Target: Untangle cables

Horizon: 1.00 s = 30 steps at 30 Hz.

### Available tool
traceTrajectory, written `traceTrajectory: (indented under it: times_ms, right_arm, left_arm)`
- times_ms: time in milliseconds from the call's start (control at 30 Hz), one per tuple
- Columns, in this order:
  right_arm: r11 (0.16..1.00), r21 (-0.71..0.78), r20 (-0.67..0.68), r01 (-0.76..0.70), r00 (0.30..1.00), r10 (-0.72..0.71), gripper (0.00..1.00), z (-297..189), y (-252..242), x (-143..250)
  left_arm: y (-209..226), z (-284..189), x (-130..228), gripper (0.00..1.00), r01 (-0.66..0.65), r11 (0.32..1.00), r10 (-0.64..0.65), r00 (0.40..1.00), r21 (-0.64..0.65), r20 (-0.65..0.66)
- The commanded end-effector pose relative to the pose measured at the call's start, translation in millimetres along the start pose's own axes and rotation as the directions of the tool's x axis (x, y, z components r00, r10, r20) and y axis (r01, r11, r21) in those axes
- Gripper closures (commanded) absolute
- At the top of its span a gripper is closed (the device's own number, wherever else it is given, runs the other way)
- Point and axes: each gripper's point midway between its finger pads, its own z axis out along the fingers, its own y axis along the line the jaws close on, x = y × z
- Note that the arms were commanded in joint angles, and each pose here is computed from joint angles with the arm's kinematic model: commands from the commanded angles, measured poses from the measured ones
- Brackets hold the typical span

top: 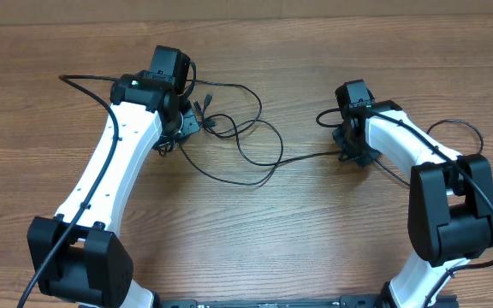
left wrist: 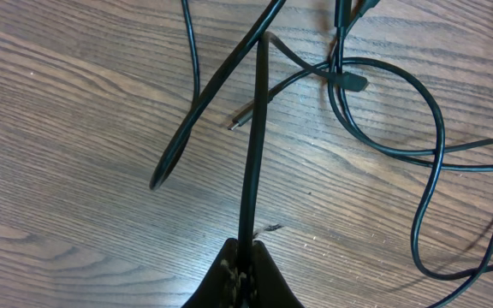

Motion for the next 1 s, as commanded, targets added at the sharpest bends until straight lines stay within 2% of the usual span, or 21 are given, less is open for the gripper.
traceTrajectory:
  times_ms: [0, 100, 167, 200, 233, 267, 300, 467, 533, 667, 967]
  right_arm:
    - [0.997, 0.052, 0.067, 0.063, 0.996, -0.067, 0.96, 2, -10, -12]
    - [0.992, 0.067, 0.08, 0.106, 0.991, -0.111, 0.96, -2, -16, -21]
    - [0.99, 0.048, 0.039, 0.132, 0.99, -0.133, 0.96, -4, -17, -19]
    - [0.989, 0.04, 0.014, 0.143, 0.989, -0.144, 0.93, -4, -18, -16]
    - [0.988, 0.035, -0.013, 0.148, 0.989, -0.147, 0.85, -4, -19, -13]
    - [0.99, 0.029, -0.052, 0.14, 0.989, -0.139, 0.63, -4, -21, -7]
    - [0.991, 0.018, -0.073, 0.13, 0.989, -0.129, 0.48, -4, -20, -3]
    - [1.0, -0.008, -0.142, -0.025, 0.99, 0.024, 0.36, -5, -14, 9]
    - [0.997, -0.021, -0.151, -0.071, 0.986, 0.067, 0.22, -5, -9, 10]
    - [0.997, -0.027, -0.148, -0.067, 0.987, 0.062, 0.19, -5, -8, 9]
    - [0.974, -0.012, -0.19, 0.226, 0.956, -0.224, 0.1, -13, -22, 16]
  left_arm:
    - [2, 4, 1, 0.96, -0.048, 0.999, 0.048, 0.999, -0.024, -0.001]
    - [4, 4, 1, 0.96, -0.075, 0.997, 0.076, 0.997, -0.034, 0.001]
    - [4, 4, 1, 0.96, -0.075, 0.997, 0.075, 0.997, -0.034, 0.001]
    - [4, 4, 1, 0.96, -0.075, 0.997, 0.075, 0.997, -0.033, 0.002]
    - [3, 4, 0, 0.96, -0.075, 0.997, 0.075, 0.997, -0.032, 0.004]
    - [2, 4, 0, 0.96, -0.074, 0.997, 0.075, 0.997, -0.026, 0.004]
    - [2, 4, 0, 0.96, -0.07, 0.997, 0.07, 0.998, -0.026, 0.005]
    - [3, 4, 1, 0.96, -0.073, 0.997, 0.073, 0.997, -0.03, -0.001]
    - [4, 4, 3, 0.96, -0.074, 0.997, 0.073, 0.997, -0.034, -0.008]
    - [4, 4, 3, 0.96, -0.074, 0.997, 0.074, 0.997, -0.034, -0.009]
    - [4, 4, 3, 0.96, -0.074, 0.997, 0.074, 0.997, -0.034, -0.007]
